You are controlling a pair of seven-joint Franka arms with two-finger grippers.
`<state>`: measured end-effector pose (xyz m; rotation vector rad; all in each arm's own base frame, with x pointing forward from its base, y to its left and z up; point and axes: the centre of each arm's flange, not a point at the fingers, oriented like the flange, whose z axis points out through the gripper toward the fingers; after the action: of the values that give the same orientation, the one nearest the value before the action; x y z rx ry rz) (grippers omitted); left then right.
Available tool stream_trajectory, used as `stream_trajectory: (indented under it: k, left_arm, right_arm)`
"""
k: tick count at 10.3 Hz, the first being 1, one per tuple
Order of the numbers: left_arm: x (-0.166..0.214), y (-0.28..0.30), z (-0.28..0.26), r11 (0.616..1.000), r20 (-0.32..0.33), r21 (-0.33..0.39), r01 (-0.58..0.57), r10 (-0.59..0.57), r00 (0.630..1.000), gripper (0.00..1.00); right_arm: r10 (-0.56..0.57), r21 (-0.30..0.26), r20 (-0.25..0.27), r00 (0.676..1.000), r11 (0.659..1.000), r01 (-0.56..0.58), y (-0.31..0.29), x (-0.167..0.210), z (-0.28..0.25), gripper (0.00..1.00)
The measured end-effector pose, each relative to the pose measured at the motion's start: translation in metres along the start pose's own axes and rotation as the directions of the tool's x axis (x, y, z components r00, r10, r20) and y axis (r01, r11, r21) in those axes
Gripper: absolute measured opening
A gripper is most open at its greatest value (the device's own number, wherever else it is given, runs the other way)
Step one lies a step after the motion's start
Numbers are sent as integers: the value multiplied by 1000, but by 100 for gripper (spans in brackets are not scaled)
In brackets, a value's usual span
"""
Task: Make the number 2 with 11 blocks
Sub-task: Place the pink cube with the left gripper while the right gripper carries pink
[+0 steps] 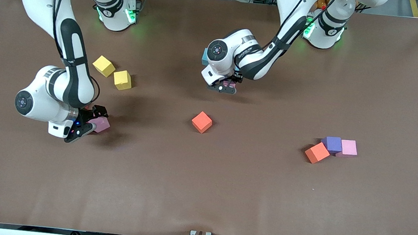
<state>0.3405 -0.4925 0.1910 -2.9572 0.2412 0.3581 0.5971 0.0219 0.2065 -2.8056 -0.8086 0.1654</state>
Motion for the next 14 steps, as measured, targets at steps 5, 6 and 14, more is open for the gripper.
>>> stream_trajectory:
  k: [5, 6, 14]
  left_arm:
    - [4, -8, 0, 1000, 10, -5, 14, -14, 1000, 57]
    - [7, -11, 0, 1000, 13, -7, 24, -24, 1000, 57]
    - [26, -28, 2, 996, 30, -25, 90, -89, 996, 100]
  right_arm:
    - [-6, -15, -4, 1000, 1000, 6, -8, 2, 6, 72]
    - [-6, -17, -7, 1000, 1000, 6, -7, 3, 5, 59]
    - [173, 34, 34, 984, 984, -174, -100, 59, -15, 59]
